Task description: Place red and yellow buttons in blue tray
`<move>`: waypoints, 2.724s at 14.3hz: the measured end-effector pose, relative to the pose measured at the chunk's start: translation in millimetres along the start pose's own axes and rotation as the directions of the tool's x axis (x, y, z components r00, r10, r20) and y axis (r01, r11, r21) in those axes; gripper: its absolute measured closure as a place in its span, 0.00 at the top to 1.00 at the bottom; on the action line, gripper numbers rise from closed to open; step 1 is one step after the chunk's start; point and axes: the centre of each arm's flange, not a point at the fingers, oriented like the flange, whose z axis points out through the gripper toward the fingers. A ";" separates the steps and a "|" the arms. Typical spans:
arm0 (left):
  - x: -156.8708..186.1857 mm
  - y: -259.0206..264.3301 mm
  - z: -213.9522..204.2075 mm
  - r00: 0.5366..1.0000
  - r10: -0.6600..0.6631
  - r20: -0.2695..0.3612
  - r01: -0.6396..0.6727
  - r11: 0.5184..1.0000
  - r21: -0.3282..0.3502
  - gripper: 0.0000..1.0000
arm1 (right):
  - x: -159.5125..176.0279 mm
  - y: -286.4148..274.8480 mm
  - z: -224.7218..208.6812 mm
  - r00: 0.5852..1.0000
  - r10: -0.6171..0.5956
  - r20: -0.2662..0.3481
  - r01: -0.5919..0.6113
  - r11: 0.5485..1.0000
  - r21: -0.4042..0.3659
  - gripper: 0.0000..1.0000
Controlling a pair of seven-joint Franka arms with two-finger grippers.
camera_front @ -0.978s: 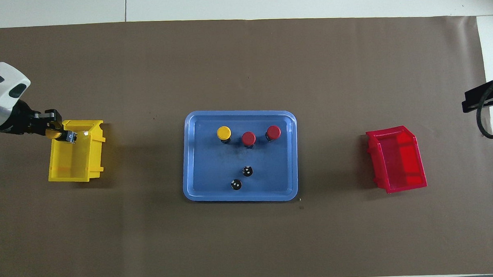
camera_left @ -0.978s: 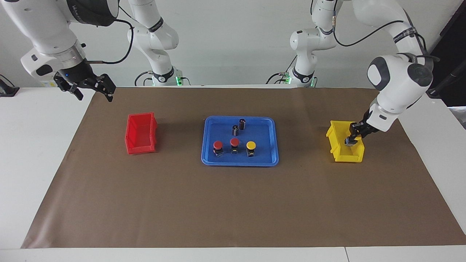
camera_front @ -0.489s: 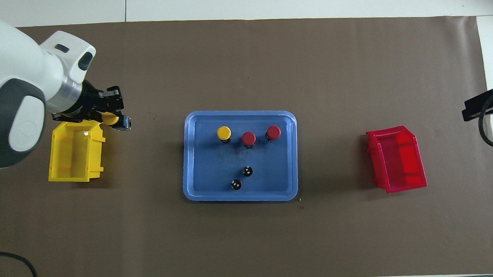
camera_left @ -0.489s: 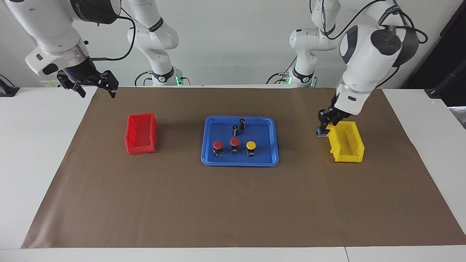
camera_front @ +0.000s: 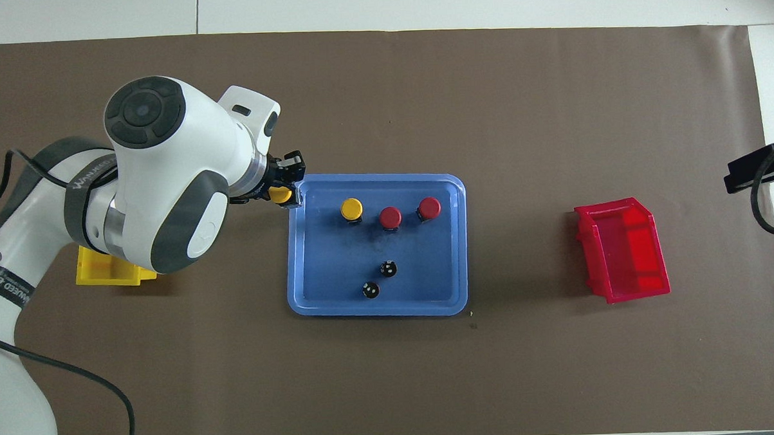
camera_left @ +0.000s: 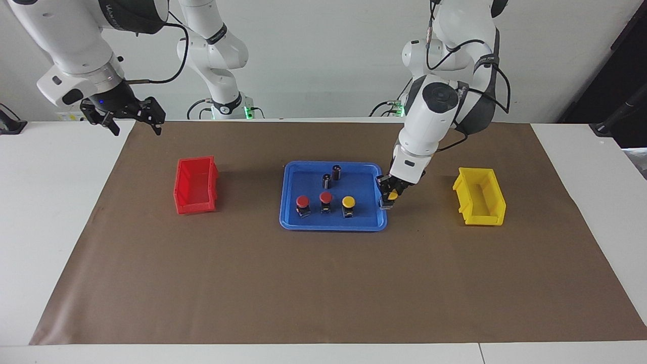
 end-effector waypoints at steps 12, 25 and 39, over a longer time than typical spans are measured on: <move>-34.1 9.5 71.2 0.999 0.007 0.041 -0.009 0.999 0.035 0.41 | 1.4 -7.6 -0.8 1.000 -0.016 -0.006 0.016 1.000 -0.001 1.00; -35.2 10.1 74.6 1.000 0.011 0.029 -0.011 1.000 0.024 0.52 | 1.4 -3.9 -0.9 1.000 -0.010 -0.009 0.010 1.000 -0.001 1.00; 35.0 -95.2 -31.8 0.989 0.145 0.032 -0.148 0.976 0.158 1.00 | 1.0 0.1 -0.7 1.000 -0.002 -0.009 0.002 1.000 0.000 1.00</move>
